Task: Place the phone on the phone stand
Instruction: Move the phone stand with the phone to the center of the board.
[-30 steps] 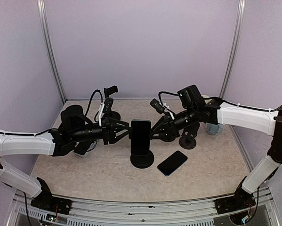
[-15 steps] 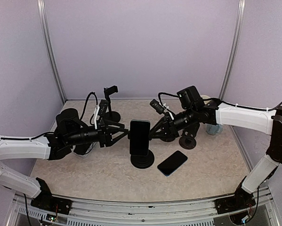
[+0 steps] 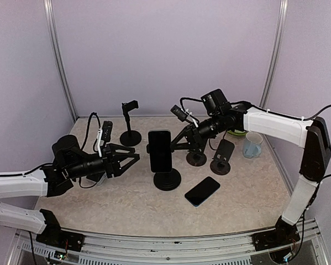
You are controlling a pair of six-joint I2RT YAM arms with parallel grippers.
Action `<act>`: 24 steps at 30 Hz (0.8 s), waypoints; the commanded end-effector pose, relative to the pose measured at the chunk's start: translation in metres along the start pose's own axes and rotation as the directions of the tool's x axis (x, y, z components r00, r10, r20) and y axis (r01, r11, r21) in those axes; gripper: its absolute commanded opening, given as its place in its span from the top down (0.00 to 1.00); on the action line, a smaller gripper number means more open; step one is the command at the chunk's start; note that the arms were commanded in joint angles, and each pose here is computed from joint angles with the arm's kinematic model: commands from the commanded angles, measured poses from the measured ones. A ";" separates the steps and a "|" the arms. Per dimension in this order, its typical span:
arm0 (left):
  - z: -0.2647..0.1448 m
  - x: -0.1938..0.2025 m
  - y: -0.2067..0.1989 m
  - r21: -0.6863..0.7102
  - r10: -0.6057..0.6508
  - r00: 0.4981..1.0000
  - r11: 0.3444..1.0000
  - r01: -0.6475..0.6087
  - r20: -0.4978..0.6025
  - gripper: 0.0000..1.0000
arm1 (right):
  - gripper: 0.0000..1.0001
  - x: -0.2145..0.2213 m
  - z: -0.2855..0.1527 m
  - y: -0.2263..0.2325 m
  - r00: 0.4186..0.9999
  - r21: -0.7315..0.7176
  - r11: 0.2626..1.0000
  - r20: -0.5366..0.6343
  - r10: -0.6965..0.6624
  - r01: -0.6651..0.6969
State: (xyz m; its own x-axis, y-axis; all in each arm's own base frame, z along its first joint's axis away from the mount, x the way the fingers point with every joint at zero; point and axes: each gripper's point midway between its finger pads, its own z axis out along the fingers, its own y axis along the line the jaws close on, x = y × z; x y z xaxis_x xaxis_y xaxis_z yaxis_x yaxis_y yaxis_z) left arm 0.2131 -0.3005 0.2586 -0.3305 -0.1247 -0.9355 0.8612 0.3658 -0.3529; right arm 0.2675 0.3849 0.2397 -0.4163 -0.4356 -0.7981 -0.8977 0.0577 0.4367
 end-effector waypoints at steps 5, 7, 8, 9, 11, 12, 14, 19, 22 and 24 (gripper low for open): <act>-0.024 0.006 0.002 -0.044 -0.047 0.998 0.998 0.049 0.041 0.44 | 1.00 -0.059 -0.033 -0.017 0.984 -0.027 0.991 0.118 -0.130 0.134; -0.029 0.009 0.002 -0.049 -0.052 0.998 0.997 0.054 0.042 0.44 | 1.00 -0.063 -0.036 -0.028 0.984 -0.019 0.991 0.122 -0.130 0.133; -0.031 0.009 0.001 -0.052 -0.055 0.997 0.997 0.057 0.045 0.44 | 1.00 -0.066 -0.039 -0.036 0.984 -0.010 0.991 0.125 -0.130 0.132; -0.033 0.010 0.001 -0.055 -0.055 0.997 0.997 0.058 0.045 0.44 | 1.00 -0.069 -0.041 -0.043 0.983 -0.005 0.991 0.128 -0.133 0.134; -0.037 0.013 0.001 -0.059 -0.061 0.997 0.996 0.064 0.048 0.44 | 1.00 -0.074 -0.047 -0.056 0.982 0.001 0.991 0.137 -0.133 0.134; -0.038 0.013 0.001 -0.059 -0.063 0.997 0.996 0.066 0.054 0.44 | 1.00 -0.076 -0.050 -0.062 0.980 0.003 0.991 0.145 -0.134 0.135; -0.041 0.015 0.001 -0.059 -0.067 0.996 0.996 0.071 0.058 0.45 | 1.00 -0.081 -0.055 -0.074 0.978 0.012 0.990 0.158 -0.138 0.138; -0.042 0.016 -0.001 -0.060 -0.067 0.996 0.996 0.070 0.053 0.45 | 1.00 -0.092 -0.063 -0.098 0.971 0.029 0.986 0.174 -0.166 0.164; -0.040 0.018 0.000 -0.063 -0.068 0.997 0.996 0.070 0.045 0.44 | 1.00 -0.101 -0.073 -0.111 0.962 0.061 0.980 0.188 -0.200 0.191; -0.038 0.021 0.001 -0.067 -0.069 0.997 0.995 0.071 0.036 0.44 | 1.00 -0.104 -0.082 -0.122 0.958 0.070 0.980 0.206 -0.198 0.187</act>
State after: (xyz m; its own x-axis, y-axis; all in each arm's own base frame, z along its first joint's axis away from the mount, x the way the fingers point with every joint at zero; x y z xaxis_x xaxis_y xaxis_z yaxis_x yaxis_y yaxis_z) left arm 0.1911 -0.2657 0.2460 -0.3591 -0.1950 -0.9127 0.8182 0.4046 -0.4083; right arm 0.4241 0.3561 0.2502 -0.3943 -0.3393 -0.8540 -0.9189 0.1375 0.3697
